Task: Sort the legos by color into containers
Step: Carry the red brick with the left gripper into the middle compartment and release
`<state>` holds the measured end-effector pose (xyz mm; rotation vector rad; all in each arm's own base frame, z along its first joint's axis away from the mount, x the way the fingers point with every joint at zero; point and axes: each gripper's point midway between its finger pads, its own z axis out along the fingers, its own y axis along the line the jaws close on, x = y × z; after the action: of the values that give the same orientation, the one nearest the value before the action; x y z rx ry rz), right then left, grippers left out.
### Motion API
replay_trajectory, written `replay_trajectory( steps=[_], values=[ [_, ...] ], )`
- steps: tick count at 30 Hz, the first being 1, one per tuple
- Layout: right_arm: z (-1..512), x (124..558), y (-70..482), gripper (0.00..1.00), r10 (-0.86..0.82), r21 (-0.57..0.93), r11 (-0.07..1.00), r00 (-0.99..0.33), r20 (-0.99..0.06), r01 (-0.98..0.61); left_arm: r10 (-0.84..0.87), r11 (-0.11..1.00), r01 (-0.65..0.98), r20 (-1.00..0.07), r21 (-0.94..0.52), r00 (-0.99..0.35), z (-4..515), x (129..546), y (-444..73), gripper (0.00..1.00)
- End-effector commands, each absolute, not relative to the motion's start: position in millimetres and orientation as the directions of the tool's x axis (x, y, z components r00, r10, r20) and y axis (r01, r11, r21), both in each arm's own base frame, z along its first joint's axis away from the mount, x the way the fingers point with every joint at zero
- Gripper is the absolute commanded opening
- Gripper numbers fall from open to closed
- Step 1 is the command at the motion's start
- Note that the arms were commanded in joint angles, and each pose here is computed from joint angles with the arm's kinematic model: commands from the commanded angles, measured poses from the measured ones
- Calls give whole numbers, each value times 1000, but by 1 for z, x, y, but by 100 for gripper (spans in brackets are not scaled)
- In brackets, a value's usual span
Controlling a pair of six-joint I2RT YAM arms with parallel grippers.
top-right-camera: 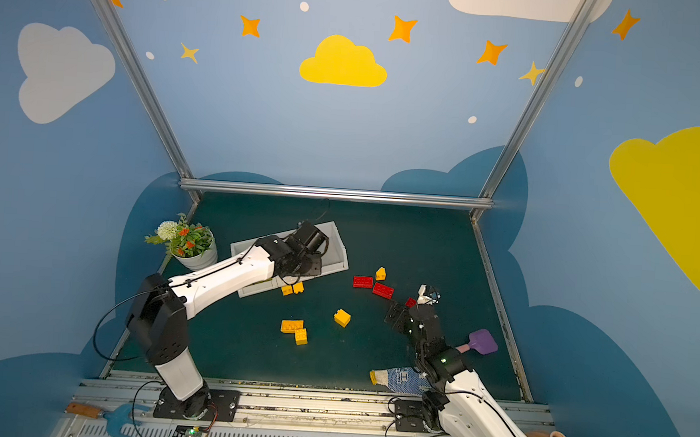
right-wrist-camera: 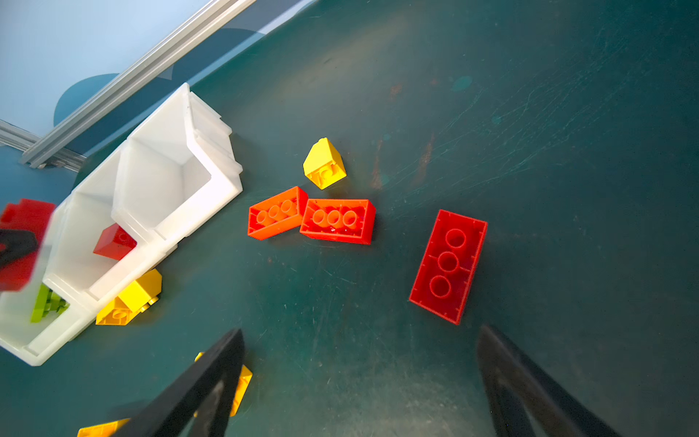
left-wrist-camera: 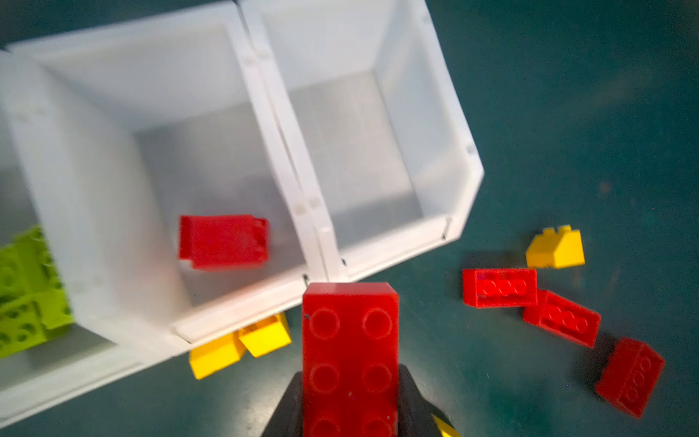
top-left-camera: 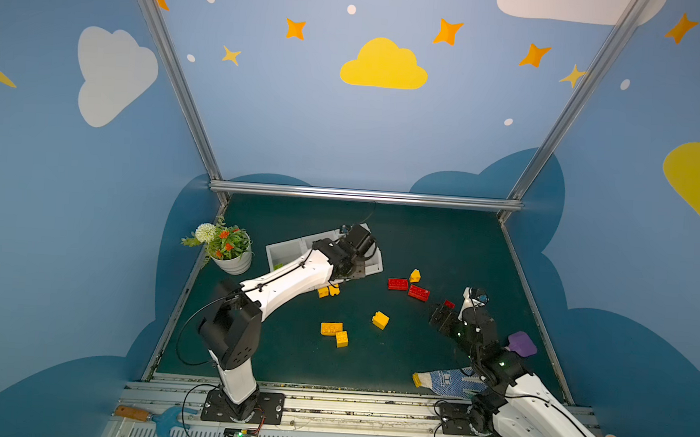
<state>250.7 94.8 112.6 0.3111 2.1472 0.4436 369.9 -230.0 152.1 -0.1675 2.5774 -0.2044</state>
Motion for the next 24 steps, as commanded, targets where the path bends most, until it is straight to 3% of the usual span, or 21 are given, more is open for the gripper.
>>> replay_trajectory(
  steps=[1, 13, 19, 24],
  values=[
    [114, 253, 98, 93, 360, 419, 908, -566, -741, 29, -192, 978, -125, -494, -167, -848, 153, 380, -196, 31],
    [114, 253, 105, 93, 307, 391, 920, -594, -744, -14, -288, 957, -249, -383, -147, -878, 118, 434, -147, 32],
    [117, 253, 104, 94, 294, 379, 925, -593, -750, -20, -297, 955, -273, -381, -116, -876, 110, 441, -141, 42],
    [118, 252, 101, 95, 276, 359, 933, -581, -765, -28, -318, 948, -291, -372, -128, -872, 113, 441, -138, 56]
  ],
)
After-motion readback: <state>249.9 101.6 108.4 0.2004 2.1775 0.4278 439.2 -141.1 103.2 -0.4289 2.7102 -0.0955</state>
